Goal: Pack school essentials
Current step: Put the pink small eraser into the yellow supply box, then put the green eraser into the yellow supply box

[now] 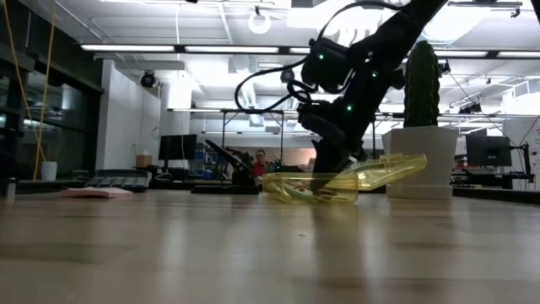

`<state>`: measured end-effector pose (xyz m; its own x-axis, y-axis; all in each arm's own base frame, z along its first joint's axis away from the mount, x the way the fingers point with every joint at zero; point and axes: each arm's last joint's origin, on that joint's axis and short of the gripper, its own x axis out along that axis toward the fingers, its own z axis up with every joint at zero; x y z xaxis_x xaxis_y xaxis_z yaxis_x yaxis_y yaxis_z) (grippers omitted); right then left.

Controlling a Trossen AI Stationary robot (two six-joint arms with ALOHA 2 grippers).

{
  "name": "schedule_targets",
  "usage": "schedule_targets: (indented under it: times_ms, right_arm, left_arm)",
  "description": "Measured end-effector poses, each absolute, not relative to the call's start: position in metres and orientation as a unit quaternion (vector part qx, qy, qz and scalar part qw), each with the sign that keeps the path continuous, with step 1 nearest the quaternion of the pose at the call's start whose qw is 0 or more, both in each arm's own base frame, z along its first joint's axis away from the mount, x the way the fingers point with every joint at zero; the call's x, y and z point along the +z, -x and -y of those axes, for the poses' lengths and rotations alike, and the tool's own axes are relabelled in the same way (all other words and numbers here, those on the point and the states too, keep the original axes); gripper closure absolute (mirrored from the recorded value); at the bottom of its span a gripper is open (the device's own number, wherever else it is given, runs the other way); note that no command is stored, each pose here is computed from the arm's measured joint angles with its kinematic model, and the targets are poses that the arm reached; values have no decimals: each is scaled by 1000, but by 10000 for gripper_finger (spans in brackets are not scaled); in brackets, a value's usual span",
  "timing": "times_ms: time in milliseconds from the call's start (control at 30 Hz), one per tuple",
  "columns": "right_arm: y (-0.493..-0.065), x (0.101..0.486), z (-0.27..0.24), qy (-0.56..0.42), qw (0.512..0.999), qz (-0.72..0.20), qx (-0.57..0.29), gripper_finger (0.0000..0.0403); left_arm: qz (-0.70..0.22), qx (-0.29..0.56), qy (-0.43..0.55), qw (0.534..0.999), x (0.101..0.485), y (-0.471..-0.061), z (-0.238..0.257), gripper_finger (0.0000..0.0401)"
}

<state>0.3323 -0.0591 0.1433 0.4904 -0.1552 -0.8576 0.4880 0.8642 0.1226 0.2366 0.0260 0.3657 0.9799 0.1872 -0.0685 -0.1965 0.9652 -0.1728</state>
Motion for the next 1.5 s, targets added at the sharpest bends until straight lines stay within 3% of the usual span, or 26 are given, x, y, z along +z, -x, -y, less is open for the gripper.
schedule_targets:
  times_ms: [400, 667, 867, 1000, 1133, 1333, 1500]
  right_arm:
    - [-332, 144, 62, -195, 841, -460, -208, 371]
    - [-327, 156, 61, -190, 844, -458, -205, 268]
    - [-312, 205, 60, -144, 882, -405, -194, 203]
    - [-296, 247, 53, -126, 917, -343, -161, 191]
    - [-285, 282, 38, -121, 963, -216, -106, 194]
    - [-280, 299, 10, -101, 994, 19, -25, 202]
    - [-276, 305, 2, -51, 994, 91, -9, 203]
  left_arm:
    - [-26, 99, 90, 991, 366, -237, -26, 229]
    - [-26, 99, 90, 991, 366, -237, -26, 229]
    - [-27, 97, 90, 991, 365, -237, -26, 229]
    - [-28, 96, 90, 991, 369, -228, -25, 229]
    - [-29, 96, 90, 991, 375, -211, -23, 229]
    - [13, 92, 89, 992, 391, -184, -21, 229]
    - [24, 100, 82, 991, 395, -179, -21, 229]
